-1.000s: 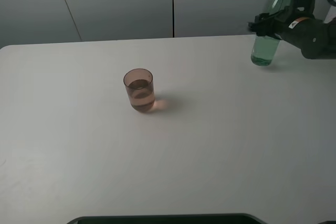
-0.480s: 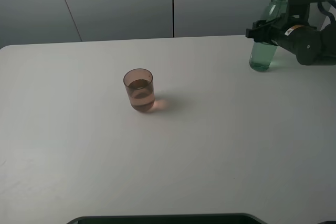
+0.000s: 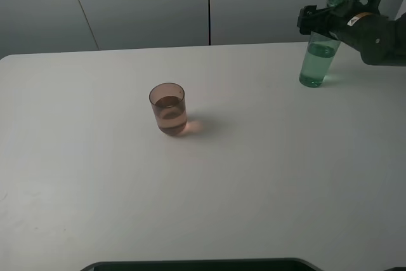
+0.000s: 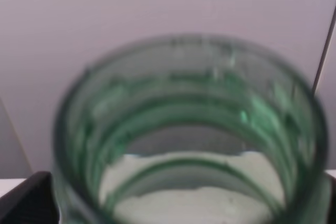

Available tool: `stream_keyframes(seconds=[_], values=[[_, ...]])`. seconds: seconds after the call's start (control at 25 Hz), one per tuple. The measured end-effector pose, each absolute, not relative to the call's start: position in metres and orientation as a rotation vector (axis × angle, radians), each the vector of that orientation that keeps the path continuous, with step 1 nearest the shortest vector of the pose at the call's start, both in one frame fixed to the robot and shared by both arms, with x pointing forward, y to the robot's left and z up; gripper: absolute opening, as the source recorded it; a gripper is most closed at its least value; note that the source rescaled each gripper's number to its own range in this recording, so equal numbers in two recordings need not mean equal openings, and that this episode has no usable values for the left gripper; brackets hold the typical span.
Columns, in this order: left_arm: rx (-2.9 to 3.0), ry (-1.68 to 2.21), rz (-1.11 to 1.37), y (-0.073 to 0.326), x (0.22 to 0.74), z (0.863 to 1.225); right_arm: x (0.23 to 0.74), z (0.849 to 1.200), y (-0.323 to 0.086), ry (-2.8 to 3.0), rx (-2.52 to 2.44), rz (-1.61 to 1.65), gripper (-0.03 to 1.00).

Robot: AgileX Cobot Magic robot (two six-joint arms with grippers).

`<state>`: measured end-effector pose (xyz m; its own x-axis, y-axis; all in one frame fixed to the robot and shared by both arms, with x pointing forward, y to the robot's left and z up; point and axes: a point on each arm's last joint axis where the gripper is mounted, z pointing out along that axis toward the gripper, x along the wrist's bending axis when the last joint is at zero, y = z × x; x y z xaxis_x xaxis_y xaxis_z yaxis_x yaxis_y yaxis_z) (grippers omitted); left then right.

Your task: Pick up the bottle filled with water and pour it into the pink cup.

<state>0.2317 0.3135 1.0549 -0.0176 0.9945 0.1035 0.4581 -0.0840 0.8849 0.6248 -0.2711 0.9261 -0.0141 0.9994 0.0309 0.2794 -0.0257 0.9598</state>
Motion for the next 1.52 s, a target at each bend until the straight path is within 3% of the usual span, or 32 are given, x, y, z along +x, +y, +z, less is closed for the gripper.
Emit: stream_keyframes(seconds=[0.4, 0.76, 1.0, 1.32, 1.52], values=[[1.61, 1.538, 1.051, 0.313, 0.232, 1.055, 0.601, 1.03, -0.271, 1.336, 1.3, 1.178, 1.0], [1.61, 1.538, 1.051, 0.313, 0.232, 1.055, 0.557, 1.103, -0.276, 1.83, 1.756, 0.818, 1.0], [1.61, 1.538, 1.051, 0.313, 0.232, 1.055, 0.515, 1.112, -0.28, 2.114, 1.97, 0.438, 1.0], [1.61, 1.538, 1.051, 0.313, 0.232, 1.055, 0.462, 1.132, -0.284, 2.04, 1.977, 0.486, 1.0], [1.61, 1.538, 1.051, 0.313, 0.232, 1.055, 0.408, 1.117, -0.287, 2.029, 1.98, 0.495, 1.0]])
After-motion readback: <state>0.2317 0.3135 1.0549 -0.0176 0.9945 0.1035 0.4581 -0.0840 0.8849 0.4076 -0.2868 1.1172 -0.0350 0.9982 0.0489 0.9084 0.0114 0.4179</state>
